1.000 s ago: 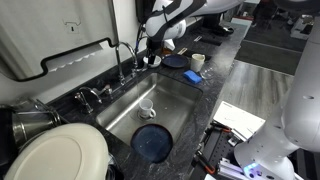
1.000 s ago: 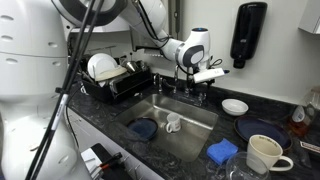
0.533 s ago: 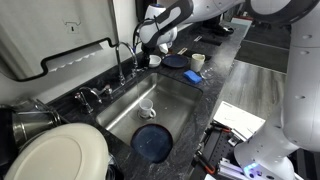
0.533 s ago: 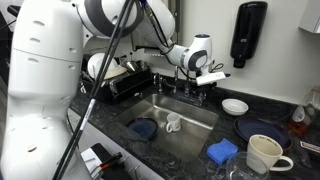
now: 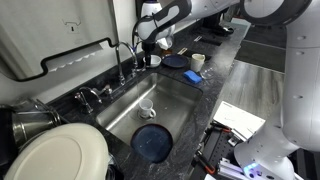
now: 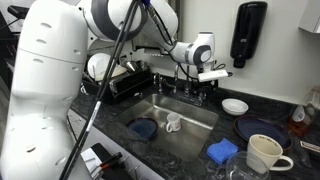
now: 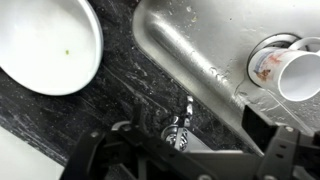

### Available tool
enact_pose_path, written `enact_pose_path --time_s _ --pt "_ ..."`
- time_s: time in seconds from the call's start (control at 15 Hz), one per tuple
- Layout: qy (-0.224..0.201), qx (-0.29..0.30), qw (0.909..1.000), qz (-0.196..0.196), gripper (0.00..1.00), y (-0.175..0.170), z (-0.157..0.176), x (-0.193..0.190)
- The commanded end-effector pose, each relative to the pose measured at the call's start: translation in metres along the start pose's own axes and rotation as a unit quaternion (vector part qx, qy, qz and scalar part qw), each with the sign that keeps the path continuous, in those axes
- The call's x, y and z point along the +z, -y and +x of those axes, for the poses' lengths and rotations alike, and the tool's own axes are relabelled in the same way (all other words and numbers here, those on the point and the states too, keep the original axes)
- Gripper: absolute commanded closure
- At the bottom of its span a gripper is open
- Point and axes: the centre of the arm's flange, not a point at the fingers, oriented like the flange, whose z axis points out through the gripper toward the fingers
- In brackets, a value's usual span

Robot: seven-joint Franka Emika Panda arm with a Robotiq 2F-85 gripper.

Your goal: Close the tap

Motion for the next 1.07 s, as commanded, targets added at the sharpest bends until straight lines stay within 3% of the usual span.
enact_pose_path --time_s 0.0,0.67,1.0 --pt "0.012 0.001 0.9996 0.026 0.26 -0.011 0.008 0.000" --pt "0.002 -0.006 0.9999 0.011 0.97 -0.016 0.009 0.005" --pt "-0.009 -0.029 0.9995 -0.002 0.98 -0.022 0.008 0.006"
